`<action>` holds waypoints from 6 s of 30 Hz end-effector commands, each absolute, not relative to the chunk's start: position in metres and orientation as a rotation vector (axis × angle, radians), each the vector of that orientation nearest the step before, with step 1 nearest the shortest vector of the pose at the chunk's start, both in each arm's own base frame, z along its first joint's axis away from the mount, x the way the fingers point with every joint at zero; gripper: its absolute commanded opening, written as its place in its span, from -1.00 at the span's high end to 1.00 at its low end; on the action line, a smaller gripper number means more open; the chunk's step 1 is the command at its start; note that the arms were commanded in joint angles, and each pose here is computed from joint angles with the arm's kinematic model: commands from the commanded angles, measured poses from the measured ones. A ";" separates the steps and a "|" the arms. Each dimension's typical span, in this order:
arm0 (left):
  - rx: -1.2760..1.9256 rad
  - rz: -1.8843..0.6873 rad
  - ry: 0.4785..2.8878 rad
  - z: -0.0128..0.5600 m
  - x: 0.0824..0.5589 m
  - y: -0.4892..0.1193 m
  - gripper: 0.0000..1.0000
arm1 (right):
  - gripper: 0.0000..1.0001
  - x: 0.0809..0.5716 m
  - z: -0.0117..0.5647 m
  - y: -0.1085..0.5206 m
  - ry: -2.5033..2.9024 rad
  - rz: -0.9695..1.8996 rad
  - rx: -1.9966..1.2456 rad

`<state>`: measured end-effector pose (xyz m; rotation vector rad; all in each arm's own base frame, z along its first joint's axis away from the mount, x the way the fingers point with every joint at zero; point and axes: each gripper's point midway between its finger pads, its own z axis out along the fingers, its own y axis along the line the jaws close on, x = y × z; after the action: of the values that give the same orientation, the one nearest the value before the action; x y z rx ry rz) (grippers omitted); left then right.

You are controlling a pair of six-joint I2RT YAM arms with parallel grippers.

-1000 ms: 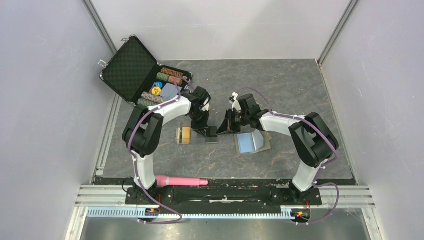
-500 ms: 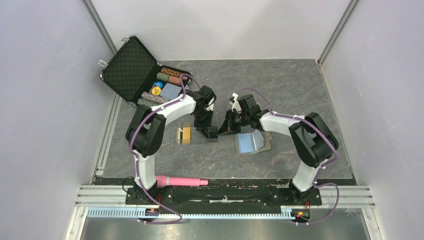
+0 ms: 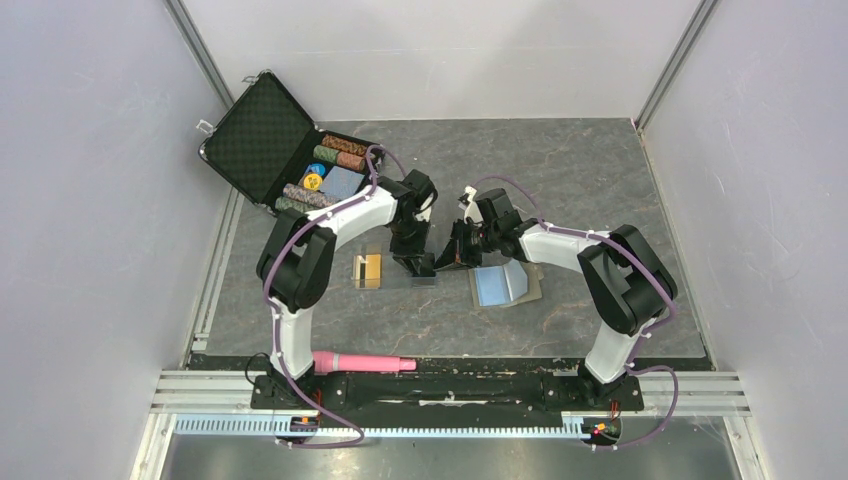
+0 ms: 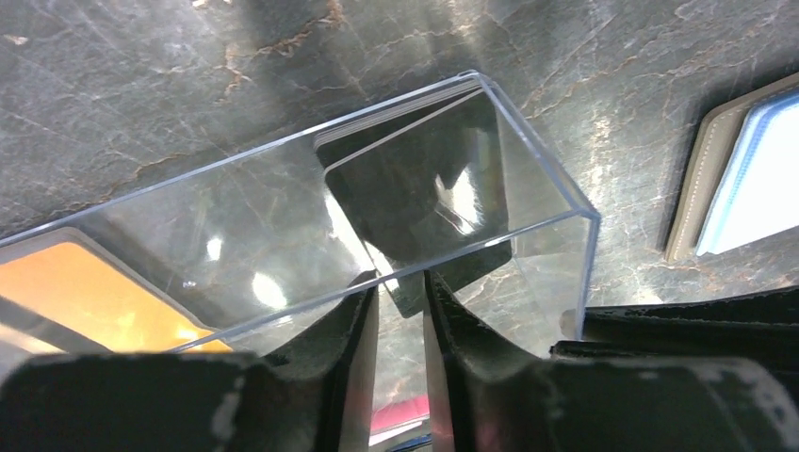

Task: Put the credit cards into the card holder
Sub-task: Pick up the credit card from the storage box.

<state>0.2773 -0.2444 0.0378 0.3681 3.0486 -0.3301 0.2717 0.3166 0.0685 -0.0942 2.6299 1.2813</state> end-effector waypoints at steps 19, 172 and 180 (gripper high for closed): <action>0.537 -0.312 2.972 0.046 0.288 -0.264 0.95 | 1.00 0.270 0.085 0.332 2.572 1.388 -0.178; 0.370 -0.454 2.800 0.083 0.311 -0.282 0.51 | 0.88 0.278 0.060 0.319 2.572 1.235 -0.233; 0.297 -0.529 2.838 0.072 0.309 -0.280 0.49 | 0.89 0.277 0.061 0.319 2.570 1.236 -0.236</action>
<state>0.2962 -0.2550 0.0627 0.3634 2.9129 -0.3541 0.2912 0.3205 0.0618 -0.1906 2.5499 1.2278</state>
